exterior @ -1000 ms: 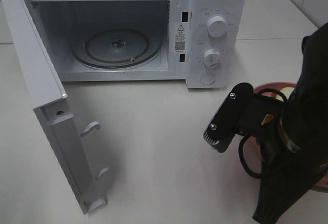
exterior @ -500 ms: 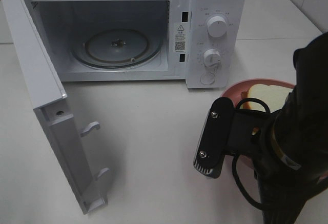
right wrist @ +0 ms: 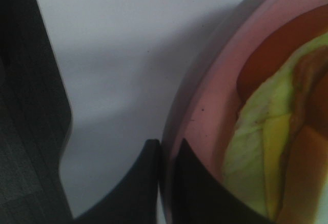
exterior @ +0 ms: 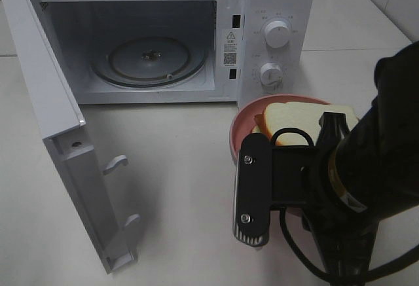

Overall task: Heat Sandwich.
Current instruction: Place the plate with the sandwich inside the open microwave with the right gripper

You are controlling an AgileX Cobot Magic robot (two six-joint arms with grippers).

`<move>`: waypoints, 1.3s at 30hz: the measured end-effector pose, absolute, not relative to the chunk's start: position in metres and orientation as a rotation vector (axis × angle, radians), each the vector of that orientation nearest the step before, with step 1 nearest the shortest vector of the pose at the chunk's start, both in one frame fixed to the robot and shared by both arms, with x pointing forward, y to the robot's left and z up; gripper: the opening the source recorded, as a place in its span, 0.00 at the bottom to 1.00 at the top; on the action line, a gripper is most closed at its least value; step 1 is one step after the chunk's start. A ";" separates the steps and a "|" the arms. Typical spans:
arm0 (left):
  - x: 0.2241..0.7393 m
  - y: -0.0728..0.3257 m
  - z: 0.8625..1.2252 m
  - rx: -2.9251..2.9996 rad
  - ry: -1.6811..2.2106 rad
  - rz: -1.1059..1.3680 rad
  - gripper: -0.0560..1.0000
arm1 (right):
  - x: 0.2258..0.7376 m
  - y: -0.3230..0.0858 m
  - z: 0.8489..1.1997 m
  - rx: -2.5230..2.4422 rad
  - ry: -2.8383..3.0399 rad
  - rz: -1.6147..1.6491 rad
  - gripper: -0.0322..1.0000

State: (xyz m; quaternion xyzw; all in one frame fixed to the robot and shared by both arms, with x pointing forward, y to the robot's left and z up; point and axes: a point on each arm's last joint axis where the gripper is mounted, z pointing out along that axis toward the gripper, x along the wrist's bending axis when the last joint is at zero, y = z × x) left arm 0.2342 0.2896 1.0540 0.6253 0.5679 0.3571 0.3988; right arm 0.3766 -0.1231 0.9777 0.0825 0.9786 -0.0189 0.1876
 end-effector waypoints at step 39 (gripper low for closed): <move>0.234 0.290 1.054 1.583 1.437 0.904 0.99 | 0.402 -0.119 0.979 -0.698 2.582 0.018 0.08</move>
